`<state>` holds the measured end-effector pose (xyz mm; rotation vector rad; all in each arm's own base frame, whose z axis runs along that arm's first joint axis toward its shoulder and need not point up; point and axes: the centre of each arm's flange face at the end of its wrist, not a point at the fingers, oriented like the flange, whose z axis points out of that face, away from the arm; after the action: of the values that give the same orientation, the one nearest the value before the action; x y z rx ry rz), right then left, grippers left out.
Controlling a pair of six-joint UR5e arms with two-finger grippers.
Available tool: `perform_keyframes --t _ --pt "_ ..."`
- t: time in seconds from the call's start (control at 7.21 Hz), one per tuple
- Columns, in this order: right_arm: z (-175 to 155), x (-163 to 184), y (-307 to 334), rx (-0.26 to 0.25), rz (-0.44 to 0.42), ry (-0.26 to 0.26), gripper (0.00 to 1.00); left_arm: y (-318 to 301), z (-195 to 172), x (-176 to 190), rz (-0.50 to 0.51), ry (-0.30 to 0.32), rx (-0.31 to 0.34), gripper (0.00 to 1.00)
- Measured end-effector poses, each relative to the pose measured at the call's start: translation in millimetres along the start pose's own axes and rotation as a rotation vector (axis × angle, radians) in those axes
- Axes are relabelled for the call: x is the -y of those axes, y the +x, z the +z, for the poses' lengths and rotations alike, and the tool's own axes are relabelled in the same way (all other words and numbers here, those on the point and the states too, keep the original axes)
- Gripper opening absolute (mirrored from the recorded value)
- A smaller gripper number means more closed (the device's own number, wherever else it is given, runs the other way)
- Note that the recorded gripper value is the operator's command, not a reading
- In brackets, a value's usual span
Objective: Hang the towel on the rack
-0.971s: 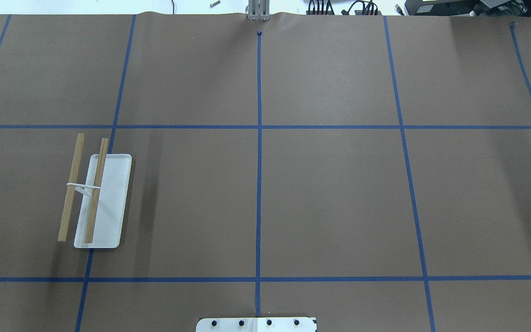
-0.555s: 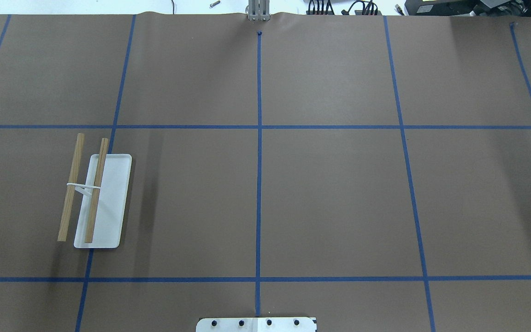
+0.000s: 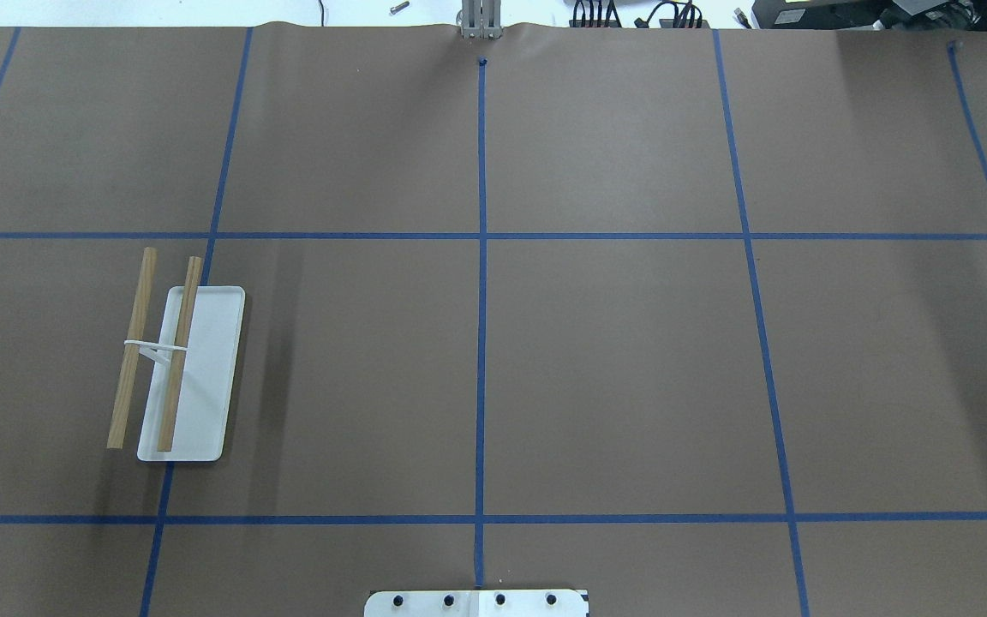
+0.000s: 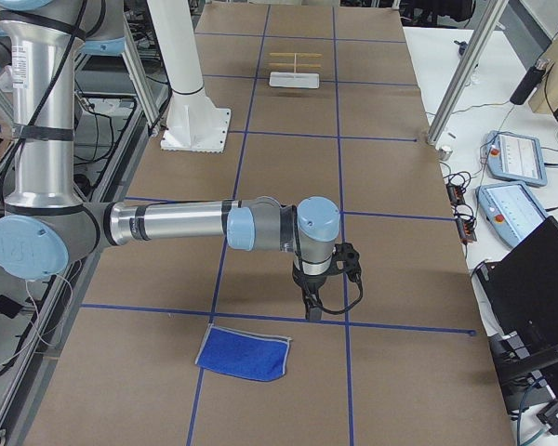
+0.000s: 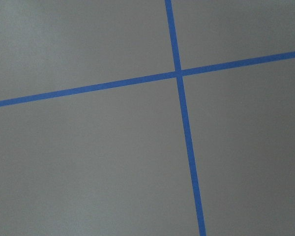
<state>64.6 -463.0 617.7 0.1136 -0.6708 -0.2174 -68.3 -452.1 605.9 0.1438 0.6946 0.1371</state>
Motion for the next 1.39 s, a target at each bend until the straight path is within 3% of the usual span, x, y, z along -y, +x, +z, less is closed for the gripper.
perform_keyframes --t 0.28,0.42,0.55,0.97,1.39 --pt "-8.5 9.3 -8.5 -0.002 -0.098 0.127 1.0 15.3 -19.8 11.6 0.038 0.051 0.003 0.99" --pt "-6.8 7.3 -9.7 0.012 -0.121 0.16 1.0 23.1 -30.5 23.7 0.085 0.107 0.008 0.99" --pt "3.1 -1.1 -4.9 0.03 -0.116 0.155 1.0 29.6 -40.0 39.4 0.146 0.181 0.014 0.99" --pt "66.7 -51.9 40.4 0.018 -0.027 0.04 1.0 35.0 -47.1 44.6 0.281 0.336 0.024 0.99" --pt "137.8 -107.0 84.1 -0.001 -0.009 -0.003 1.0 30.1 -40.3 31.6 0.317 0.384 0.031 0.99"
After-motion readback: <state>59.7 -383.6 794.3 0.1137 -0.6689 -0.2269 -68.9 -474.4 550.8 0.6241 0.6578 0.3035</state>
